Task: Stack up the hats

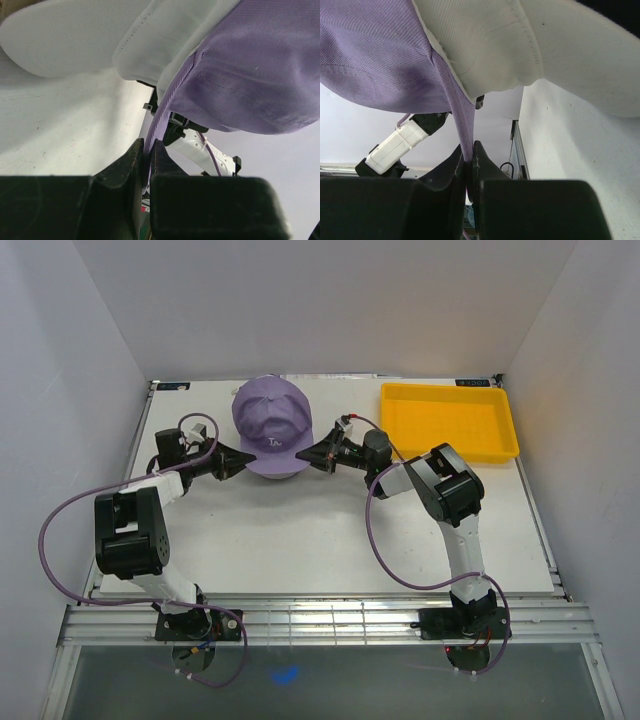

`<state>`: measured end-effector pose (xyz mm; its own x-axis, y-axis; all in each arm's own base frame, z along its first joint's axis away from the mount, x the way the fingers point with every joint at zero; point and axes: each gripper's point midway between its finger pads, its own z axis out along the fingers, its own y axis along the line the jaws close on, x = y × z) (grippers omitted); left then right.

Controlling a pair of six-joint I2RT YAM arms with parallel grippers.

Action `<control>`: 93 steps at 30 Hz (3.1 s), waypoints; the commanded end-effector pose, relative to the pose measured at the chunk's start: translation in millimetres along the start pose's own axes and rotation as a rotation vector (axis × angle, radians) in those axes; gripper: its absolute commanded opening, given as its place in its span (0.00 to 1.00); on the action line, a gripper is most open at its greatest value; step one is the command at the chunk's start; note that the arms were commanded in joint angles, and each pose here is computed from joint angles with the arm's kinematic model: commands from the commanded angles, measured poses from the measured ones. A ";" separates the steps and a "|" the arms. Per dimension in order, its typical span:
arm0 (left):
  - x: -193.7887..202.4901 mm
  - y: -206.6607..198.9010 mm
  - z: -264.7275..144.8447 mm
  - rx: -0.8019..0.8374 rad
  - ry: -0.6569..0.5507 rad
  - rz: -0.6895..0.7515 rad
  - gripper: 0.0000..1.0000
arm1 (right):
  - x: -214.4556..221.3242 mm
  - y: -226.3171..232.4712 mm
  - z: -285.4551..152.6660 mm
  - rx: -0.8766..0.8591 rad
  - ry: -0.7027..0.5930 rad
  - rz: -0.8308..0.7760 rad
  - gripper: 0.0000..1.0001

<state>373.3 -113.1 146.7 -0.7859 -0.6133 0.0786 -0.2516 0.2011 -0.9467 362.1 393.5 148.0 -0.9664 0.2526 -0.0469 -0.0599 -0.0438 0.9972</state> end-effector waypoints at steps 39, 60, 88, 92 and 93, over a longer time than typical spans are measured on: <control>-55.1 104.8 -12.3 -0.444 -0.273 -0.104 0.00 | -26.5 -93.4 -40.0 0.363 -0.027 0.061 0.14; -54.2 92.9 -8.7 -0.425 -0.263 -0.050 0.48 | -31.4 -84.7 -37.4 0.373 -0.027 0.024 0.27; -54.5 71.0 -25.0 -0.499 -0.330 0.070 0.56 | -46.9 -36.5 -33.1 0.422 -0.019 -0.139 0.27; -58.1 42.0 -37.6 -0.494 -0.367 0.159 0.56 | -52.1 -25.6 -37.2 0.465 -0.028 -0.190 0.28; -58.8 35.6 -40.3 -0.493 -0.370 0.189 0.56 | -52.0 -24.6 -40.9 0.483 -0.025 -0.200 0.28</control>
<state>377.4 -46.8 76.5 -0.6219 -0.7726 -0.1273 -0.5239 0.5314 -0.6657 398.9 346.8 92.9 -0.9574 0.2537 -0.1381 -0.0201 0.4183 0.9081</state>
